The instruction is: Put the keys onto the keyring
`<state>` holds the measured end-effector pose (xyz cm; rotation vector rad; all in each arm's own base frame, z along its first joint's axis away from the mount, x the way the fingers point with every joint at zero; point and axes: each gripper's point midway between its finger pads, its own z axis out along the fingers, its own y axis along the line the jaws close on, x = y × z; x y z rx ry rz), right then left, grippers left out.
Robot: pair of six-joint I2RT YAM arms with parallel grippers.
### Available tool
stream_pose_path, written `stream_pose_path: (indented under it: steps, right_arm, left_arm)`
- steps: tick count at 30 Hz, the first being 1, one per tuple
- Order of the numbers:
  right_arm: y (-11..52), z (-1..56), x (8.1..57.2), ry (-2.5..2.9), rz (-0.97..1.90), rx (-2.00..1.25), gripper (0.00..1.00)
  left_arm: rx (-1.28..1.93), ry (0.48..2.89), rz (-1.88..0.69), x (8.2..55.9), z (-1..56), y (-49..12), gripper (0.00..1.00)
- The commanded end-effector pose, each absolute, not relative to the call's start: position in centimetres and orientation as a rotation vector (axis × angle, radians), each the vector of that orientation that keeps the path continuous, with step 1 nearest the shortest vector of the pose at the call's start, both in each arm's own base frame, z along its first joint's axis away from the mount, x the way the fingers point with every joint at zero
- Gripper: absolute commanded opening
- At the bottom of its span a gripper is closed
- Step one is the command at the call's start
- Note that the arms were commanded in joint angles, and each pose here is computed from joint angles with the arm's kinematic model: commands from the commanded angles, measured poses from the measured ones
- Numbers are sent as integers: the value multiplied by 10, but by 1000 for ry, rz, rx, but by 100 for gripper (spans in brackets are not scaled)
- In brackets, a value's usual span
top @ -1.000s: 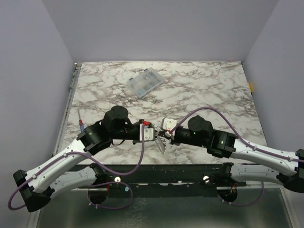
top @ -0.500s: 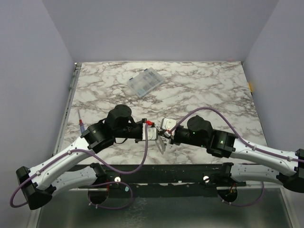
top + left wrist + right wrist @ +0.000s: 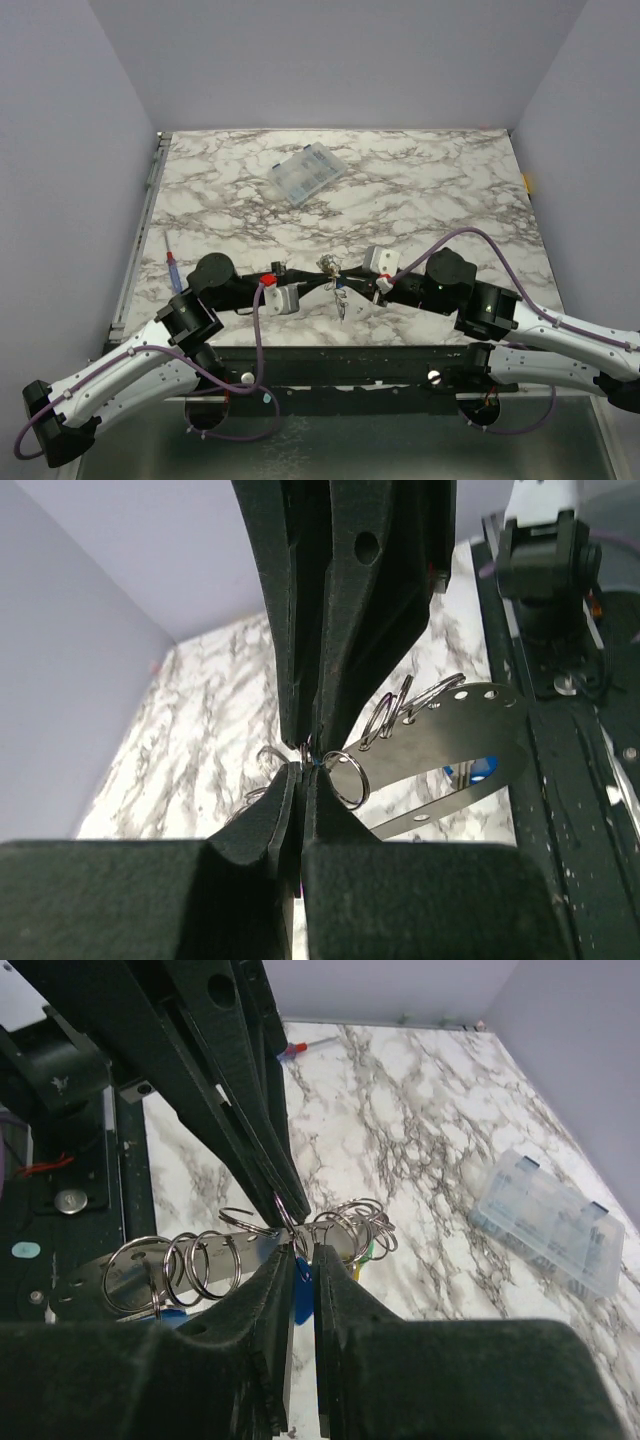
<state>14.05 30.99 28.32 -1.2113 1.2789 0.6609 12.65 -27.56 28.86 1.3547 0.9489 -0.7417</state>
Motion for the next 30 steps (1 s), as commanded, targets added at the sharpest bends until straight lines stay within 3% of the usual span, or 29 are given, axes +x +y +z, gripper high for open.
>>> stream_pose_path:
  steps: [1,17,24,30]
  right_arm:
    - [317,309,132,1186,751,-1151,19]
    - [323,307,127,1189,796,-1167,23]
    - [325,311,121,1159,833,-1167,33]
    - [321,325,109,1105,892,-1158,29]
  left_arm:
    - [1176,779,-847,111,334,-273,0]
    - [1102,679,-895,93,358,-260,0]
    - [1082,608,-976,78,372,-259,0]
    - [1068,622,-962,84,368,-260,0]
